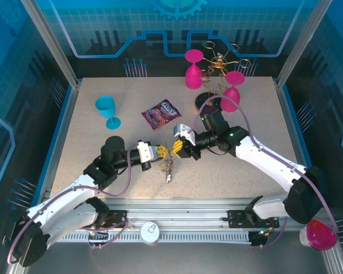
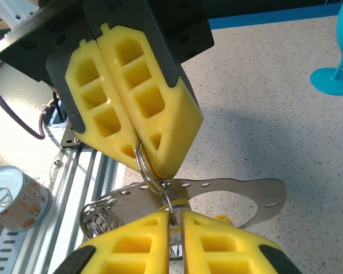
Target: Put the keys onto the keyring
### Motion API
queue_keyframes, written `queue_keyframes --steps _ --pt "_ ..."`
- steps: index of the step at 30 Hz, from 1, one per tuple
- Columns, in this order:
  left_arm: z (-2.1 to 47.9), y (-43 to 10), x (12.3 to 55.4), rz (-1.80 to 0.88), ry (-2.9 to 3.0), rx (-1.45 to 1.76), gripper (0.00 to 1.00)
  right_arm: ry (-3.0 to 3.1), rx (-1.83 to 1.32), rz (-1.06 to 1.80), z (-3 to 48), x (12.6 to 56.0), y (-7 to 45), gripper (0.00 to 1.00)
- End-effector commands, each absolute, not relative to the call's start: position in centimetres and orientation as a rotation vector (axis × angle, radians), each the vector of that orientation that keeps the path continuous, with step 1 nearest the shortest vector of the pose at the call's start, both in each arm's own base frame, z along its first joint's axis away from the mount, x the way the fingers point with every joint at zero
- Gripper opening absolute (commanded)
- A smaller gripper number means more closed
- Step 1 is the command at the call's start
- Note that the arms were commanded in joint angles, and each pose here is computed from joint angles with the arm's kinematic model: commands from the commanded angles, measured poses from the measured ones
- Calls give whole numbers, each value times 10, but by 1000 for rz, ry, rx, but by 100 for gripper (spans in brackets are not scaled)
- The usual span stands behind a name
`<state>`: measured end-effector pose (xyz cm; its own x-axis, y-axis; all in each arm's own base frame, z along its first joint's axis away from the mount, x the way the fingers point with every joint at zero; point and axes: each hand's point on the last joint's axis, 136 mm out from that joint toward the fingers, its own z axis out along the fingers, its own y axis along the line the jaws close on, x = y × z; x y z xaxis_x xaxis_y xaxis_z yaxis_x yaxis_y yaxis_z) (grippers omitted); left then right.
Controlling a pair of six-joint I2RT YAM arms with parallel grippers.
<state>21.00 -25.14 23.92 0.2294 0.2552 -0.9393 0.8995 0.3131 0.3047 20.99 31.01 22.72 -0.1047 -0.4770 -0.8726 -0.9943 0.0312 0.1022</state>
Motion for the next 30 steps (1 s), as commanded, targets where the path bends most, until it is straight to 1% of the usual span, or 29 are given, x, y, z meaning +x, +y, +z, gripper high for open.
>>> queue_keyframes --steps 1,3,8,17,23,28,30 --pt "259 -254 204 -663 1209 1193 0 1653 -1501 1069 227 208 311 15" --pt "259 -254 203 -669 1207 1193 0 1649 -1498 1072 227 208 311 12" --pt "261 -256 200 -694 1192 1199 0 1614 -1481 1105 234 208 315 0" --pt "276 -263 190 -797 1135 1202 0 1607 -1503 1161 235 211 327 0" --pt "274 -262 192 -782 1140 1194 0 1636 -1491 1126 235 216 325 1" --pt "270 -256 196 -742 1156 1164 0 1656 -1414 1032 236 220 305 33" --pt "270 -256 196 -752 1154 1156 0 1652 -1396 989 235 220 299 39"
